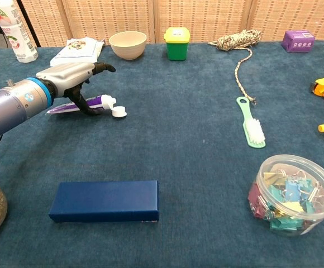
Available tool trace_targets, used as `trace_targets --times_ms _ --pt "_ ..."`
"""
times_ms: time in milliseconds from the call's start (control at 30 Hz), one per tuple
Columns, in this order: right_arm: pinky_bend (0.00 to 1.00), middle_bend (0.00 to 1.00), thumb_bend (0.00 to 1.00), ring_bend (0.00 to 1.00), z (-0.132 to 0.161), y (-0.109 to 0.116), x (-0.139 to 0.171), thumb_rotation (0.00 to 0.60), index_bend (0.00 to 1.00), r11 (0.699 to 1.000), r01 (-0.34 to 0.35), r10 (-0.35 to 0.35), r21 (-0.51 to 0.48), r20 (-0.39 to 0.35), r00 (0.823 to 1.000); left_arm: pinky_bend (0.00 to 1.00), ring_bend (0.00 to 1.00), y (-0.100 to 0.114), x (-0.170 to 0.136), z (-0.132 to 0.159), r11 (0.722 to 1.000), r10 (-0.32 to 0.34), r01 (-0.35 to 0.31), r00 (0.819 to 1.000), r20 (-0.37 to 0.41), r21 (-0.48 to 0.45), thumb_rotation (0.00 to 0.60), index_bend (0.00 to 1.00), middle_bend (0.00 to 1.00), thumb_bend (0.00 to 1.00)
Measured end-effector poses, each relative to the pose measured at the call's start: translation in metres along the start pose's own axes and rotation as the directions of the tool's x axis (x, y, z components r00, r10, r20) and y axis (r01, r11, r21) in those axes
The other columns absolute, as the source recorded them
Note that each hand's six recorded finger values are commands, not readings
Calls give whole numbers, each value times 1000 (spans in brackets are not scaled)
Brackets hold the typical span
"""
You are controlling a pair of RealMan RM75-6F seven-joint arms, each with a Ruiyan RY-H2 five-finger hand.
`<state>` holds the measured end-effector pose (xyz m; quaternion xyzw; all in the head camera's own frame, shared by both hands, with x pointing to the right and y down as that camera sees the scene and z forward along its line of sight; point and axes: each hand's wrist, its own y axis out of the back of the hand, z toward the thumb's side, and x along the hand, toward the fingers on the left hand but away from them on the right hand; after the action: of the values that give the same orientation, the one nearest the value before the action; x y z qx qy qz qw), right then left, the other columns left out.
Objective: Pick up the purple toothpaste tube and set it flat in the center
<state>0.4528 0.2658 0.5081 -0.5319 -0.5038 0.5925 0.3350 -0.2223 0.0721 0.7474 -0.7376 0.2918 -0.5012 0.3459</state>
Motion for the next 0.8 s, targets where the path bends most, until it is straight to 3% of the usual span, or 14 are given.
trace_targets --times_ms 200,433,567,800 --pt "12 97 0 7 -2 1 1 600 157 1000 4 -4 -2 11 1000 127 0 8 7 -5 999 21 -21 1000 -11 26 600 55 12 224" --pt "12 97 0 7 -5 4 6 600 157 1000 12 -12 1 28 1000 127 0 17 25 -24 997 42 -38 996 -76 63 600 59 12 224" --pt "12 97 0 7 -7 6 8 600 157 1000 17 -17 -1 38 999 127 68 19 31 -27 1000 29 -29 995 -99 8 600 188 52 224" --pt "12 97 0 7 -5 6 6 600 157 1000 20 -19 -12 27 999 159 213 19 24 -12 999 -8 7 999 -44 -33 600 323 205 225"
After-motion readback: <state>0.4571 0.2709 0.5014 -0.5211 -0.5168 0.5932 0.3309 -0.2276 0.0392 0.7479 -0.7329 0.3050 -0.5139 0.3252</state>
